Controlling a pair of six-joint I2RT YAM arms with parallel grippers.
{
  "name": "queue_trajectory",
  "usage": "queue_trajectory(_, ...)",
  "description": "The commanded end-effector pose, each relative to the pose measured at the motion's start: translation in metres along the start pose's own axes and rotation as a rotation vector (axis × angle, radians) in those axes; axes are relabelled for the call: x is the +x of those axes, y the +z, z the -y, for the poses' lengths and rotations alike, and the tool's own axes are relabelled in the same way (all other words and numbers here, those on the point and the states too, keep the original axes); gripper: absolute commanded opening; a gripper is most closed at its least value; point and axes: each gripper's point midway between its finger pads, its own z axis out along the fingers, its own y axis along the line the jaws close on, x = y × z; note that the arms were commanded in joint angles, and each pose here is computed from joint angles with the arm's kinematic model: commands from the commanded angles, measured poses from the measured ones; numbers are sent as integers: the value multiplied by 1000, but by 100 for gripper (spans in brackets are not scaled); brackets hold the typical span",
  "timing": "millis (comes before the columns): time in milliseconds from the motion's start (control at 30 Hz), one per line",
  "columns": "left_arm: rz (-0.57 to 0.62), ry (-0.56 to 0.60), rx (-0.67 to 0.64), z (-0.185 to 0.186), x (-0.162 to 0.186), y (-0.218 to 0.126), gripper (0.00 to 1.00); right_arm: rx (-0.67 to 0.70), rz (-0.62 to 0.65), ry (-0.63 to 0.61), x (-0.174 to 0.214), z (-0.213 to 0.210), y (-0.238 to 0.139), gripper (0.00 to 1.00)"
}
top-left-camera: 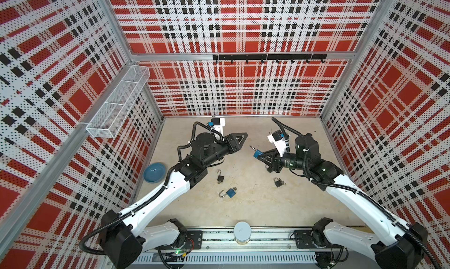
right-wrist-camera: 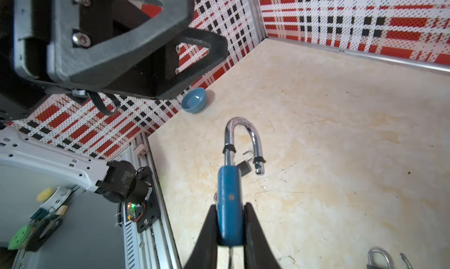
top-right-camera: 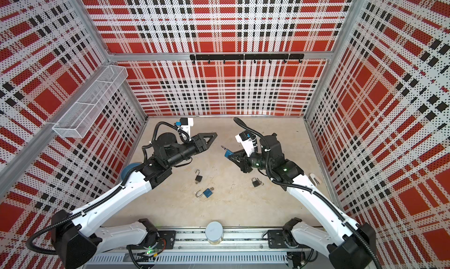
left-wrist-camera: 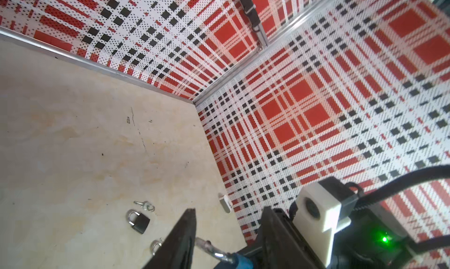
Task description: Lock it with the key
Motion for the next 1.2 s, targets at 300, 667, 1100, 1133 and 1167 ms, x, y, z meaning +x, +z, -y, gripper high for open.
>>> queue_trajectory(300, -203, 139, 105, 6, 33, 13, 32, -124, 21, -46, -31, -32, -7, 0)
queue_trajectory(667, -166, 63, 159, 1, 27, -8, 26, -133, 10, -23, -33, -29, 0, 0)
queue_trajectory(1100, -215, 17, 223, 1, 38, -15, 27, -182, 43, 13, -44, -32, -4, 0)
queue_trajectory(1133, -218, 16, 224, 1, 39, -15, 28, -186, 43, 16, -44, -32, -4, 0)
queue_trajectory(1167, -218, 16, 227, 2, 39, -16, 28, -189, 45, 18, -44, -32, -4, 0)
